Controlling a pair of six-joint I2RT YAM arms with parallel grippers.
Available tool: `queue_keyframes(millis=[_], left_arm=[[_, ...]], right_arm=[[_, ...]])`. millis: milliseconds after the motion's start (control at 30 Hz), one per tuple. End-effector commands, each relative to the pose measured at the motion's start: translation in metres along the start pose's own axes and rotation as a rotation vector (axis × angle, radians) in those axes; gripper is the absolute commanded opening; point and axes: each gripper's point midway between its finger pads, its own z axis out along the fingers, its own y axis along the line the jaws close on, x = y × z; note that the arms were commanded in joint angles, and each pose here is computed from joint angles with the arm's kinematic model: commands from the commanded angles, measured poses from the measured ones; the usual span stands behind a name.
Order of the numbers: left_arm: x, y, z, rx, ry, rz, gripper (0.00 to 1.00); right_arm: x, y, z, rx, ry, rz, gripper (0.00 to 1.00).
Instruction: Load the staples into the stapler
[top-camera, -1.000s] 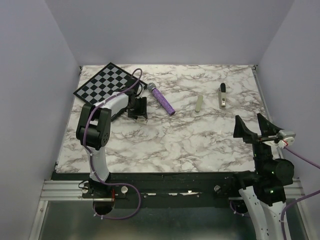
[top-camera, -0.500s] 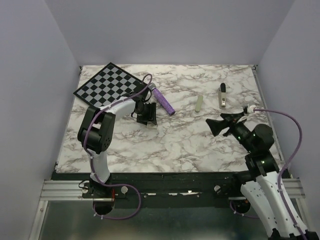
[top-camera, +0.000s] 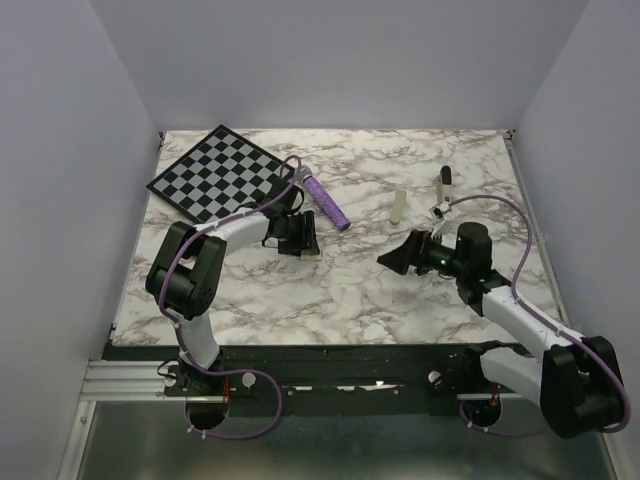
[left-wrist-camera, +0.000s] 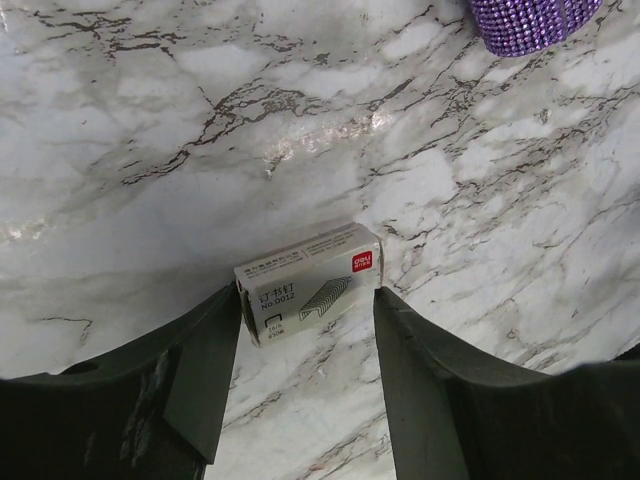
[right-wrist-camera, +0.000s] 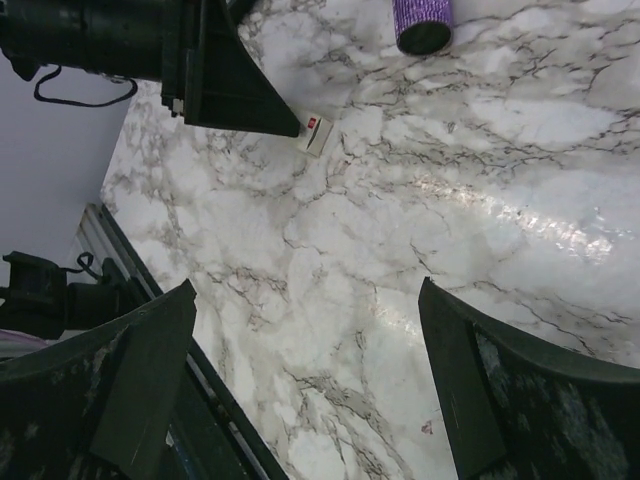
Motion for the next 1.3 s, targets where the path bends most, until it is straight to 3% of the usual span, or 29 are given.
queue_keyframes(millis=[0, 467, 533, 600, 700, 933, 1267], left_arm=[[0.001, 0.0, 0.001, -0.001, -0.059, -0.072, 0.64], [-0.01, 0.005, -0.01, 0.008, -0.231, -0.14, 0.62], [-0.012, 0.009, -0.008, -0.012, -0.237, -0.133, 0.56], [-0.014, 0.013, -0.003, -0.028, -0.224, -0.123, 0.56], [-0.01, 0.016, 0.006, -0.038, -0.193, -0.101, 0.46], [0.01, 0.005, 0.015, 0.026, -0.129, -0.069, 0.45], [0.038, -0.023, 0.022, 0.113, -0.077, -0.057, 0.4]], right_arm=[[-0.005, 0.01, 0.023, -0.056, 0.013, 0.031, 1.0], [0.014, 0.0, 0.092, -0.022, 0.148, 0.15, 1.0], [0.014, 0.0, 0.097, -0.017, 0.148, 0.15, 1.0], [0.014, -0.005, 0.101, 0.008, 0.144, 0.152, 0.99], [0.016, -0.006, 0.106, 0.014, 0.149, 0.153, 0.99], [0.026, -0.009, 0.11, 0.026, 0.174, 0.144, 0.98], [0.046, -0.015, 0.108, 0.044, 0.206, 0.178, 0.88]])
